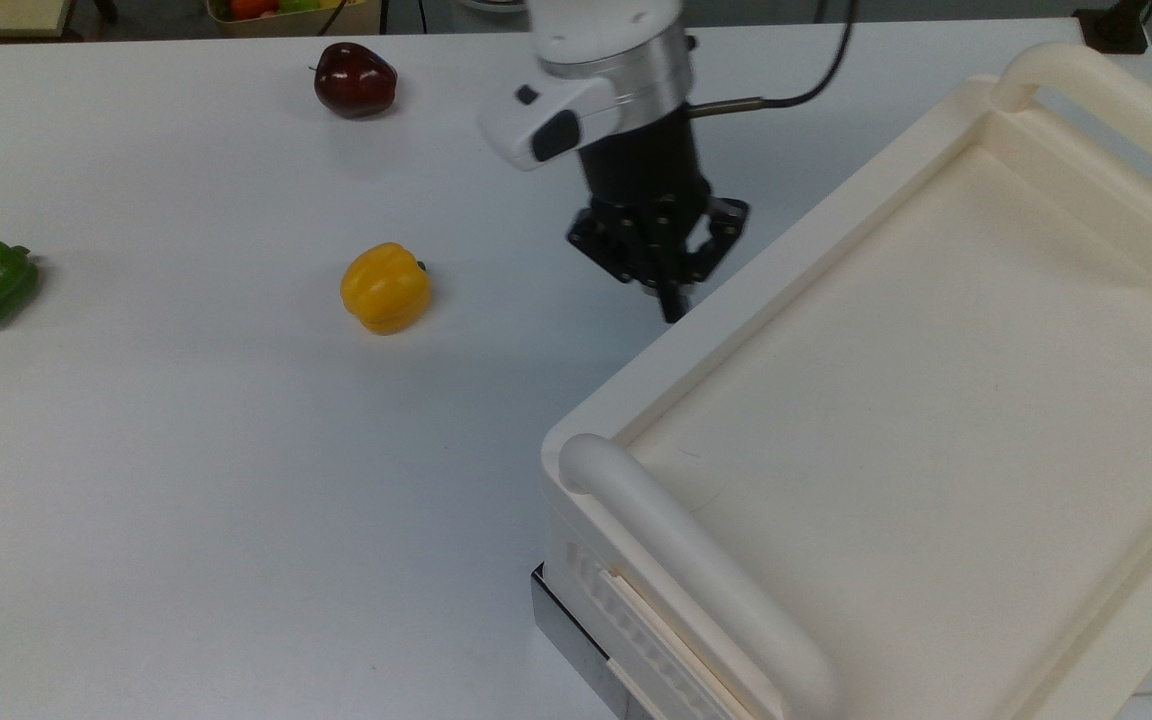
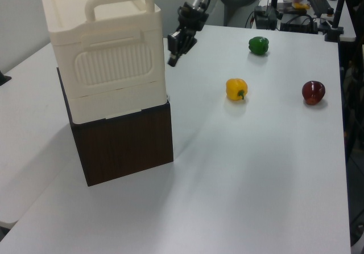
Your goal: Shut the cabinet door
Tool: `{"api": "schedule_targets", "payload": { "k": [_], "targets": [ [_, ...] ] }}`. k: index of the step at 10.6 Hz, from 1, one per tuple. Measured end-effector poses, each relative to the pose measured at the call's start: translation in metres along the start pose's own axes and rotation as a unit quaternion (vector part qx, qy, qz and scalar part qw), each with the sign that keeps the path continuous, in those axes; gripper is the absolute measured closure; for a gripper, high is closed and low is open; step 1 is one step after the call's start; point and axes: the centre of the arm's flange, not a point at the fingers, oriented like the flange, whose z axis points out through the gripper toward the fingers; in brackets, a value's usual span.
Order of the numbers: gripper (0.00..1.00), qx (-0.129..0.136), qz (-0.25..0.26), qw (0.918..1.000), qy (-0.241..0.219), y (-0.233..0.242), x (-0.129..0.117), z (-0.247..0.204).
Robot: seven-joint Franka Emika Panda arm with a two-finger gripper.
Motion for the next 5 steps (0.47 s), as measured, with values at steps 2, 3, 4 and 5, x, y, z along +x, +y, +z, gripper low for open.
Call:
{"api": "schedule_targets", "payload": {
  "k": [2,3,4,5],
  "targets": [
    [0.96,-0.045,-0.01,0.9956,-0.081,0.05,-0.001,-0.036],
    [0.95,-0.067,-0.012,0.9914,-0.112,0.067,-0.007,-0.053],
    [0.95,-0.087,-0.011,0.9875,-0.131,0.079,-0.015,-0.064],
    [0.93,-0.098,-0.009,0.9854,-0.139,0.089,-0.022,-0.069]
  ]
}}
